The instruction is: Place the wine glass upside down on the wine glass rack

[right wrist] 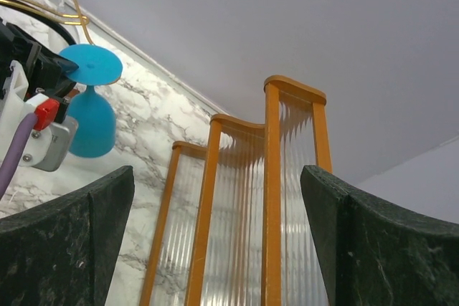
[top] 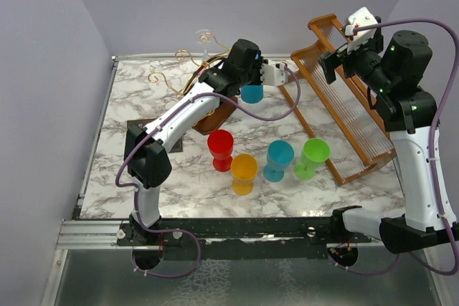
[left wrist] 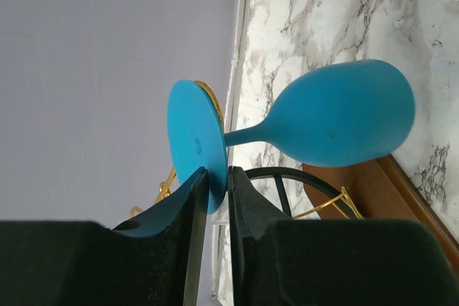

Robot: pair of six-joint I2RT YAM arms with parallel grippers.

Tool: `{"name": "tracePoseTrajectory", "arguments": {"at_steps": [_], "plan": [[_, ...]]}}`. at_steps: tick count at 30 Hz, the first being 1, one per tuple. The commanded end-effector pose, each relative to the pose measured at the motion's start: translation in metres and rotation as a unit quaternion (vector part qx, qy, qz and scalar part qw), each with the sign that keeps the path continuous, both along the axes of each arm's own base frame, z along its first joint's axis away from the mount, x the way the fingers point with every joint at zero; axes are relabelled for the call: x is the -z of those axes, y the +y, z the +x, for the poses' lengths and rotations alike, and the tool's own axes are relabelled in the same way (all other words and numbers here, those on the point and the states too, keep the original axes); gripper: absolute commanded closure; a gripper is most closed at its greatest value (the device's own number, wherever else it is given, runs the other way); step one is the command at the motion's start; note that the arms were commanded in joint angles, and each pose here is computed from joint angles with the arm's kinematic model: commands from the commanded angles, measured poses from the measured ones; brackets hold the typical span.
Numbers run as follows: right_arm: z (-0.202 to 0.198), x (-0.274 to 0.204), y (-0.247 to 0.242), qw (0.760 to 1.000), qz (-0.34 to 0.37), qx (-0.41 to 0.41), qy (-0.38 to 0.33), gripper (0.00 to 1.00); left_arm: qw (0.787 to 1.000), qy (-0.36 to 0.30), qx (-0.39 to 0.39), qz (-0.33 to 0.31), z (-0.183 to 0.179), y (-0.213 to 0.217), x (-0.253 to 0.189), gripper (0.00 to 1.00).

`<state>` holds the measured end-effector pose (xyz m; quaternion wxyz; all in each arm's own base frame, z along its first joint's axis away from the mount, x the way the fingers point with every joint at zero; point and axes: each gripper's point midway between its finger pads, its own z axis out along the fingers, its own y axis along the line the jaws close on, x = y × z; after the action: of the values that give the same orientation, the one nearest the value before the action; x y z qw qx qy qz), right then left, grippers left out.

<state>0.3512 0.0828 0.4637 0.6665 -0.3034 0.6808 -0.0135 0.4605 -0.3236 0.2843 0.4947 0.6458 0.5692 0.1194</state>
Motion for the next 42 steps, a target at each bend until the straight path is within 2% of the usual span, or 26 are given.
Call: {"name": "tracePoseTrajectory", "arguments": {"at_steps": [1,8,16,20,24,31,36,42], "plan": [[0.000,0.008,0.000,1.000,-0.009,-0.005,0.003,0.01,1.000,-0.004,0.002,-0.012,-0.012,0.005,-0.020,0.79],[-0.007,0.039,-0.001,0.998,-0.039,-0.015,0.042,0.00,1.000,0.009,-0.002,-0.016,-0.021,0.011,-0.021,0.74],[-0.026,0.081,0.002,0.992,-0.075,-0.052,0.090,0.00,0.997,0.039,-0.014,-0.071,-0.041,0.015,-0.039,0.55],[-0.038,0.113,0.005,0.983,-0.094,-0.077,0.136,0.00,0.992,0.063,-0.024,-0.110,-0.053,0.021,-0.050,0.45],[-0.053,0.159,0.007,0.966,-0.118,-0.108,0.203,0.01,0.977,0.103,-0.044,-0.184,-0.058,0.030,-0.063,0.31],[-0.073,0.226,-0.007,0.937,-0.151,-0.099,0.299,0.06,0.935,0.150,-0.076,-0.311,-0.055,0.059,-0.098,0.03],[-0.084,0.259,-0.016,0.910,-0.170,-0.096,0.364,0.15,0.925,0.148,-0.090,-0.339,-0.051,0.070,-0.106,0.01],[-0.089,0.282,-0.023,0.890,-0.190,-0.092,0.405,0.30,0.922,0.147,-0.096,-0.344,-0.049,0.075,-0.107,0.01]]}}
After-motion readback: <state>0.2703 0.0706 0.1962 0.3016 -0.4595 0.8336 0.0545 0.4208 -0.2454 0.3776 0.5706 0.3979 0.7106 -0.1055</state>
